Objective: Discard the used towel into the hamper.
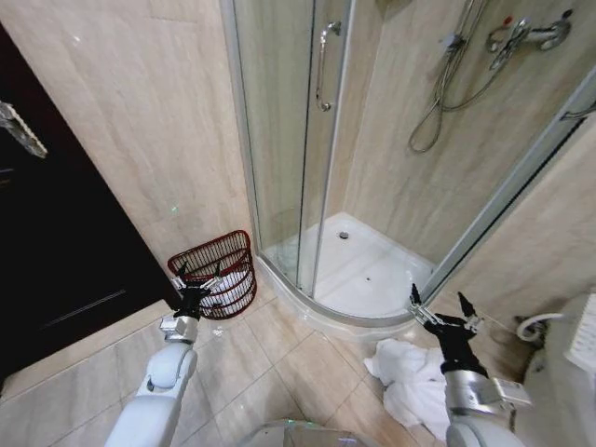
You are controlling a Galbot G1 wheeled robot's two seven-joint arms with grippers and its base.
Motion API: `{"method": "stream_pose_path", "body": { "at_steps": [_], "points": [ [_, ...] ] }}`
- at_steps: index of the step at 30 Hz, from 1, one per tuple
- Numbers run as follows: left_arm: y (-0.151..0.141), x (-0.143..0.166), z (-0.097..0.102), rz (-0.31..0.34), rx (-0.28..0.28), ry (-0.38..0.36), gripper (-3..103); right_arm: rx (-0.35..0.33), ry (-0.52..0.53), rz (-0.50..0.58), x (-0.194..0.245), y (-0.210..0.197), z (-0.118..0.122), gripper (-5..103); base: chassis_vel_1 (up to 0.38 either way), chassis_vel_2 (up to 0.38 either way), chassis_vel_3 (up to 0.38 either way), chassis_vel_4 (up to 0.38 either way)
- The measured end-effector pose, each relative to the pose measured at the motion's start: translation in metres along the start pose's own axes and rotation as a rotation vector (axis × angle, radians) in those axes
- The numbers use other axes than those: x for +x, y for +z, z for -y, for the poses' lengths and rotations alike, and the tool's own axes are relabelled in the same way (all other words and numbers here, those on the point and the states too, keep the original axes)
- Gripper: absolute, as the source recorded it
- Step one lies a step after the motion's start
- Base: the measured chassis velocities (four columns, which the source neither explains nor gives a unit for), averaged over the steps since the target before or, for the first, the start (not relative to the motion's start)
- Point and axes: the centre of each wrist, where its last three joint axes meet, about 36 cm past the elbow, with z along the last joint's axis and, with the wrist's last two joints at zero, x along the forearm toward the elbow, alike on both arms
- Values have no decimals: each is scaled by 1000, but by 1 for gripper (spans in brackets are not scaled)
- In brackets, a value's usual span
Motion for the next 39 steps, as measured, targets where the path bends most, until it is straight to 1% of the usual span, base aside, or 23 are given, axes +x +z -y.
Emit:
{"method": "stream_pose_path", "body": {
  "at_steps": [19,39],
  "points": [
    [-5,2,4,15,3,1,100,-1,5,11,1,1,1,100,-74,-73,74,73],
    [-4,1,8,16,7,4,100,-2,6,13,-1,3,2,100,-77,-71,65,67]
  ]
}}
